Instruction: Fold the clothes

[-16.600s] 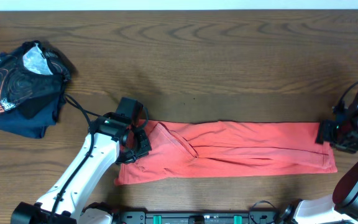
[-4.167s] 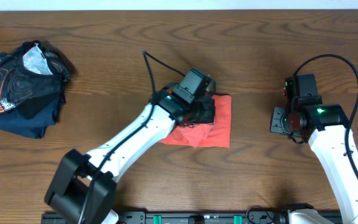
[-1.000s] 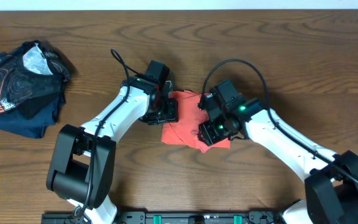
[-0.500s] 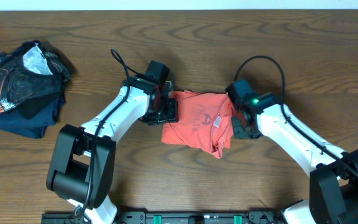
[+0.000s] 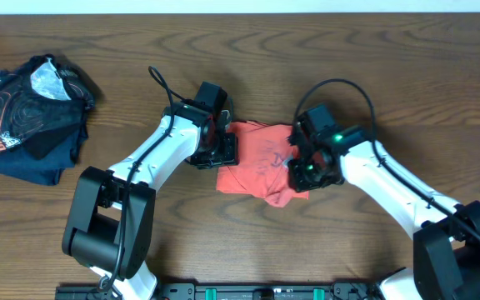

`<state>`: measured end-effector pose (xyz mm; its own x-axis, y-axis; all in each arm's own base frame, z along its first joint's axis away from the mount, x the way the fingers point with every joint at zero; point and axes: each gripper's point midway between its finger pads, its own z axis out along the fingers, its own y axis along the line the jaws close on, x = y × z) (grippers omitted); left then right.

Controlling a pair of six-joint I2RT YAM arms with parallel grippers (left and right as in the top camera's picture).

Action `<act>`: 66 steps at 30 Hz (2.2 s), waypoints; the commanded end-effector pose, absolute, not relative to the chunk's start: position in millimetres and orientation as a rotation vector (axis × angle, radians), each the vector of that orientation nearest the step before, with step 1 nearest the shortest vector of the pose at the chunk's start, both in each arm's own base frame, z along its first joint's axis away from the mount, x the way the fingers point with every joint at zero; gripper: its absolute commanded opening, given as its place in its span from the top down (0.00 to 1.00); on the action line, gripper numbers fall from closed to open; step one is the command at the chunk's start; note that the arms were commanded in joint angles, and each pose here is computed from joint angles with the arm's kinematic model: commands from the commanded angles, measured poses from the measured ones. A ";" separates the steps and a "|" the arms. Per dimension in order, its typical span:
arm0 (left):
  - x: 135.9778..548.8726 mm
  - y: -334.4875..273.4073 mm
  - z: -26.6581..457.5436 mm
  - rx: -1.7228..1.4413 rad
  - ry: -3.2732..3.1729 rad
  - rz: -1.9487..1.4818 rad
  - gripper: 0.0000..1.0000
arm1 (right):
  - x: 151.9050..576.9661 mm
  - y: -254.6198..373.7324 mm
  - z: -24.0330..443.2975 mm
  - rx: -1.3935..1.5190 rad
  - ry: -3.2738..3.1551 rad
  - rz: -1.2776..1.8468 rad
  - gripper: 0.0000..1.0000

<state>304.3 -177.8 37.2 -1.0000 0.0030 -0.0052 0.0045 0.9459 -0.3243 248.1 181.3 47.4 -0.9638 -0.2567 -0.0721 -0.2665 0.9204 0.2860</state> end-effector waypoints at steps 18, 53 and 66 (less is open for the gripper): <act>303.0 -175.3 35.0 0.037 3.097 -0.492 0.46 | 226.4 226.7 70.1 -0.631 3.004 0.628 0.64; 302.9 -175.3 35.0 0.036 3.097 -0.492 0.46 | 220.9 213.6 29.6 -0.885 2.919 -0.075 0.73; 302.8 -175.3 35.0 0.036 3.097 -0.492 0.46 | 265.3 133.7 66.0 -0.260 2.785 -0.522 0.99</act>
